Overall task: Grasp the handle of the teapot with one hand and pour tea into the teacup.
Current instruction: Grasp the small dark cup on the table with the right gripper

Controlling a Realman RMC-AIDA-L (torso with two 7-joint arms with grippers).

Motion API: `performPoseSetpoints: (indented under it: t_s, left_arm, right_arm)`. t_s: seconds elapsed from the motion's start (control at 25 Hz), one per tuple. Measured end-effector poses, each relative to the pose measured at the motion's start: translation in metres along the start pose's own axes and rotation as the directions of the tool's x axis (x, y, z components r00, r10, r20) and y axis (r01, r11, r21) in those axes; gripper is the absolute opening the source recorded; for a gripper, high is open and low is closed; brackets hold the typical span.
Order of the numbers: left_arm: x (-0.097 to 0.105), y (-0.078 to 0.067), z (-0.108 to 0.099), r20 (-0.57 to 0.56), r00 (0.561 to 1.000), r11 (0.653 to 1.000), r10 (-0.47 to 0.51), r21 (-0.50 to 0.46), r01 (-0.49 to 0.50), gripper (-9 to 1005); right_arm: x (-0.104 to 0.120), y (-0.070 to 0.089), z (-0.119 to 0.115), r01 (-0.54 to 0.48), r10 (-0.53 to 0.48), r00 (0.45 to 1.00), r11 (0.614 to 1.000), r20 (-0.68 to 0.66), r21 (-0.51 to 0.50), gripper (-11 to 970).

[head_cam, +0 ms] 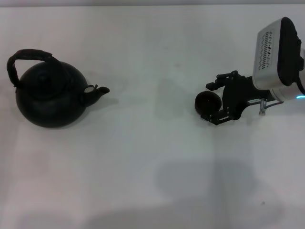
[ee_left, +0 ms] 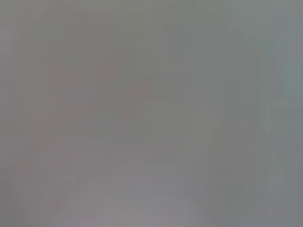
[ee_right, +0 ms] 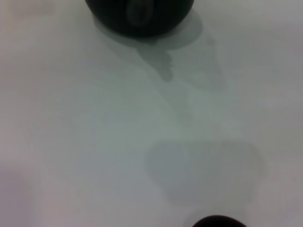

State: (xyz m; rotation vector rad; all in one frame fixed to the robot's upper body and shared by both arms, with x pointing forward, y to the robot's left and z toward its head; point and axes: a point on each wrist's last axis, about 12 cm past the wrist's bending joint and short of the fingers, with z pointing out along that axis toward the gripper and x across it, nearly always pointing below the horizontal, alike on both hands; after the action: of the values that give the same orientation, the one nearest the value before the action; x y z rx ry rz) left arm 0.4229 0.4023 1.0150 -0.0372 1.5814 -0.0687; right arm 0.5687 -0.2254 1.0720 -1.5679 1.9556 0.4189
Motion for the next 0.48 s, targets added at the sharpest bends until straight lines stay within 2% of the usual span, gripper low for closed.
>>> performPoseSetpoints:
  t_s: [0.48]
  left_arm:
    - [-0.0004,-0.0001,0.0006,0.002,1.000,1.000,0.000,0.002,0.000,712]
  right_arm:
    - [0.0001,0.0031,0.0035,0.012,-0.012,1.000,1.000,-0.007,-0.017,857]
